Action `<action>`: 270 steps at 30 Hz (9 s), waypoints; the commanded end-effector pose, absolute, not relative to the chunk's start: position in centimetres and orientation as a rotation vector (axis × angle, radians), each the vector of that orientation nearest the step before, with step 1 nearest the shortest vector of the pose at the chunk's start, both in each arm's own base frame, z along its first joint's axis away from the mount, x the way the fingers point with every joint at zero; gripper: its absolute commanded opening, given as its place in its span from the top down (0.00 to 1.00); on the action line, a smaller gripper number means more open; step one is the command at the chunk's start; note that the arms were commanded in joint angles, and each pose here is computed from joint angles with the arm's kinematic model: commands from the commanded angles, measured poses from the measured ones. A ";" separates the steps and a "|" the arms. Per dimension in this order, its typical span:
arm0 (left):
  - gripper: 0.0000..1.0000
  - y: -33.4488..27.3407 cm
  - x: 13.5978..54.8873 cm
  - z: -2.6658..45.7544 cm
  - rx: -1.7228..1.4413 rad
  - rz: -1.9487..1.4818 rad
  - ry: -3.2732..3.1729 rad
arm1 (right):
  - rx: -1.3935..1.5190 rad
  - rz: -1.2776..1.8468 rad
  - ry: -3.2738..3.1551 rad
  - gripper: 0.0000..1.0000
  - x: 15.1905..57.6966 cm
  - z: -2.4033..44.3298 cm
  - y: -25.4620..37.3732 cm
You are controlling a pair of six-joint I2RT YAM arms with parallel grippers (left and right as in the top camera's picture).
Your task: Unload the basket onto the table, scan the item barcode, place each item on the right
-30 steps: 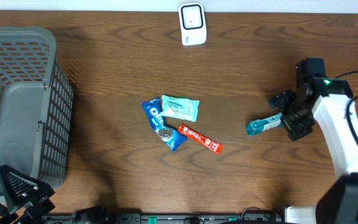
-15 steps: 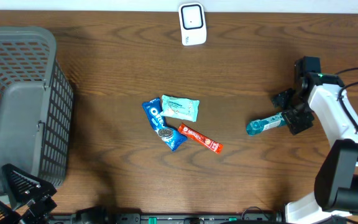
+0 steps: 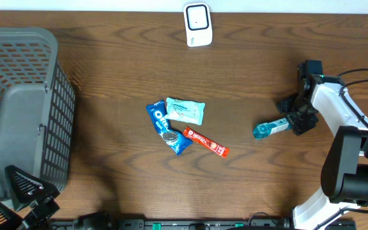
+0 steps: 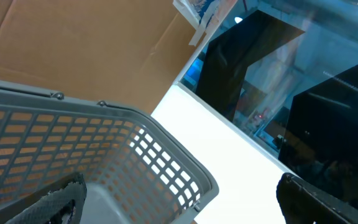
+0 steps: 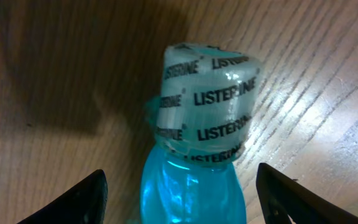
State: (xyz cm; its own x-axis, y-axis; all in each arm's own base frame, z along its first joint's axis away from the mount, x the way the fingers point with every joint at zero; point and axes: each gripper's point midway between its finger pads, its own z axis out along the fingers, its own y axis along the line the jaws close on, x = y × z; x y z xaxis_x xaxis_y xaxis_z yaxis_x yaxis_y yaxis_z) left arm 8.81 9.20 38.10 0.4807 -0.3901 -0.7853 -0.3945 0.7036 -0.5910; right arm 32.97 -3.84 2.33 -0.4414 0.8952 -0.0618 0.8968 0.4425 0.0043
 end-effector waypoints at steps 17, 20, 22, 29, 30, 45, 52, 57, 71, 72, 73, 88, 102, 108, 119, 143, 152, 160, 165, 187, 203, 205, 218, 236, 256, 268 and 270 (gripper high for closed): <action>0.02 9.3 9.2 36.1 -0.847 0.046 1.191 | 1.608 -0.096 2.651 0.42 31.8 0.7 -3.6; 0.02 9.3 9.2 36.1 -0.847 0.046 1.192 | 1.607 -0.093 2.649 0.53 31.8 0.4 -3.6; 0.02 9.3 9.2 35.9 -0.850 0.049 1.200 | 1.602 -0.087 2.642 0.61 32.0 0.5 -3.6; 0.02 9.4 9.4 33.3 -0.877 0.082 1.307 | 1.587 -0.045 2.650 0.77 32.4 0.6 -3.3; 0.02 9.4 9.4 32.8 -0.882 0.089 1.327 | 1.576 -0.018 2.663 0.79 32.6 0.6 -3.0; 0.02 9.3 9.2 30.8 -0.902 0.116 1.409 | 1.408 0.583 2.718 0.91 38.6 8.7 3.0; 0.02 9.3 9.2 30.8 -0.902 0.116 1.409 | 1.111 0.947 2.610 0.91 43.6 12.8 8.4; 0.02 9.3 9.2 30.8 -0.902 0.116 1.409 | 0.904 1.050 2.488 0.91 46.9 15.3 11.8; 0.02 9.3 9.2 30.8 -0.902 0.116 1.409 | 0.592 1.239 2.023 0.87 54.4 23.1 19.0; 0.02 9.3 9.2 30.8 -0.902 0.116 1.409 | 0.590 1.263 2.001 0.87 54.9 23.0 19.3; 0.02 9.3 9.2 30.8 -0.901 0.115 1.409 | 0.591 1.291 1.977 0.87 55.4 22.9 19.6; 0.02 9.3 9.2 30.8 -0.902 0.116 1.409 | 0.684 1.594 1.673 0.89 61.5 17.2 21.0; 0.02 9.3 9.2 30.8 -0.902 0.116 1.409 | 0.759 1.629 1.638 0.88 65.7 16.3 22.0; 0.02 9.3 9.2 30.8 -0.901 0.116 1.409 | 0.821 1.616 1.696 0.87 65.4 14.7 23.2; 0.02 9.3 9.2 30.8 -0.902 0.116 1.409 | 0.532 1.734 1.580 0.93 64.1 19.7 23.6; 0.02 9.3 9.2 30.8 -0.902 0.116 1.409 | 1.059 0.780 2.166 0.95 50.8 25.9 -1.4; 0.02 9.3 9.2 30.8 -0.902 0.116 1.409 | 1.712 -0.229 2.101 0.95 35.1 21.0 -21.6; 0.02 9.3 9.2 30.8 -0.902 0.116 1.409 | 1.823 -0.894 1.670 0.98 28.6 23.6 -32.7; 0.02 9.3 9.2 30.8 -0.902 0.116 1.409 | 1.823 -1.135 1.525 0.99 27.7 22.1 -37.0; 0.02 9.3 9.2 30.8 -0.902 0.116 1.409 | 1.944 -1.177 1.355 0.83 27.6 15.3 -41.3; 0.02 9.3 9.2 30.8 -0.901 0.116 1.409 | 2.145 -1.016 1.553 0.67 24.4 4.4 -37.0; 0.02 9.3 9.2 30.8 -0.902 0.116 1.409 | 2.138 -1.025 1.572 0.57 24.4 4.4 -36.9; 0.02 9.3 9.2 30.8 -0.901 0.116 1.409 | 1.897 -0.794 1.841 0.18 31.0 10.6 -34.5; 0.02 9.3 9.2 30.8 -0.902 0.116 1.409 | 0.260 0.437 2.840 0.01 41.8 12.8 16.2; 0.02 9.3 9.2 30.8 -0.902 0.116 1.409 | -1.267 -0.334 2.422 0.03 36.7 7.9 24.3; 0.02 9.3 9.2 30.8 -0.901 0.116 1.409 | -1.487 -0.356 2.315 0.04 32.9 5.5 27.7; 0.02 9.3 9.2 30.8 -0.902 0.116 1.409 | -1.494 -0.368 2.323 0.05 32.8 4.3 27.6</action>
State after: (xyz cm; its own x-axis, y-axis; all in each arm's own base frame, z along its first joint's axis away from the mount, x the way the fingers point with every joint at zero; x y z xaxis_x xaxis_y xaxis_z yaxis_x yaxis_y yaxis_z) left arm 9.30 9.30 30.69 0.2190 -0.4446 -0.8685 -0.5641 0.6686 -0.4845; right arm 32.90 28.64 6.58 -0.3802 -0.8991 -0.2169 -0.8124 0.4367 -0.3863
